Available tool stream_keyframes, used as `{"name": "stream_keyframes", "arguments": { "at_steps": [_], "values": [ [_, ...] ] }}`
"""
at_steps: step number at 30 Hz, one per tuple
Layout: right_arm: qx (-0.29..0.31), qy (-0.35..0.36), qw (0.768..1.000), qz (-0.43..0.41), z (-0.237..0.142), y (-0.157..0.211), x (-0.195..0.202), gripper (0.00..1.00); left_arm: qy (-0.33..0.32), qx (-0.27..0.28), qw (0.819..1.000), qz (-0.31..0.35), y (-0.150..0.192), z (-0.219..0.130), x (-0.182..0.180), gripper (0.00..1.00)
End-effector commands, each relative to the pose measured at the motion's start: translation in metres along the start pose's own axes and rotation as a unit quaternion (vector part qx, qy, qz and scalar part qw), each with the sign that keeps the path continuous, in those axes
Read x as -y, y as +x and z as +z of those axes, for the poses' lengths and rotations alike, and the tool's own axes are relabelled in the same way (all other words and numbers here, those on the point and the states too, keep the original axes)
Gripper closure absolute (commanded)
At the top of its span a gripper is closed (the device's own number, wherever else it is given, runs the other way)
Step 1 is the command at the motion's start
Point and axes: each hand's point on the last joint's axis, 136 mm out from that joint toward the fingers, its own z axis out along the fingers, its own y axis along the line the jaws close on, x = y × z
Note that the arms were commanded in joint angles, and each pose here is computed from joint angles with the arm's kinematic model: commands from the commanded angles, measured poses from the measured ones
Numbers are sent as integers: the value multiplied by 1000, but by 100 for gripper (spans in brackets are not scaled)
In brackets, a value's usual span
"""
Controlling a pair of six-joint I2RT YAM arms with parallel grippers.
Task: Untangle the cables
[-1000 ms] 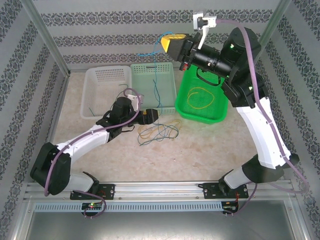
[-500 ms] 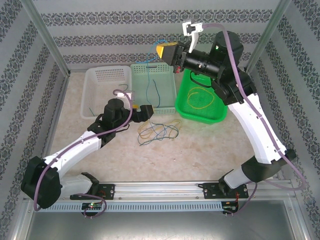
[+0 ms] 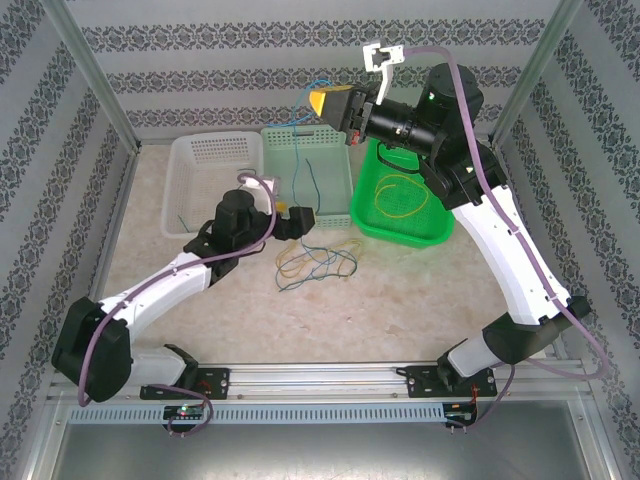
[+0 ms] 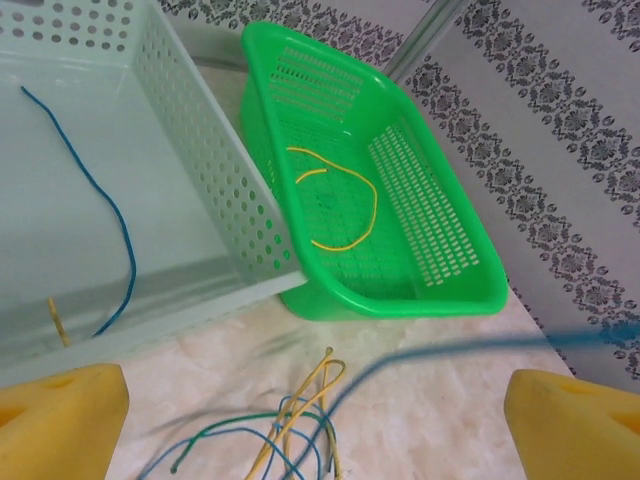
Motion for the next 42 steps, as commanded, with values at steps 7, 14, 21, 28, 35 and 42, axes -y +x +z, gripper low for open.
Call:
{"name": "stream_keyframes", "arguments": {
  "at_steps": [7,14,21,28,35,42],
  "values": [
    [12,-3,1000,-6,-13,-4,-3,100,26,27,996,78,-48,10,30,100],
    [-26,124,991,38,-34,48,68,79,27,46,991,126,-86,-8,46,100],
    [-113,252,951,136,-57,151,161,35,33,93,979,177,-145,-29,75,100],
    [-180,284,920,202,-68,235,190,29,3,115,975,191,-187,-23,69,100],
    [-232,313,889,241,-79,295,201,29,-28,44,984,172,-176,37,23,100],
    [-269,320,871,256,-81,332,198,30,-68,-21,993,93,-153,100,-55,100]
  ]
}}
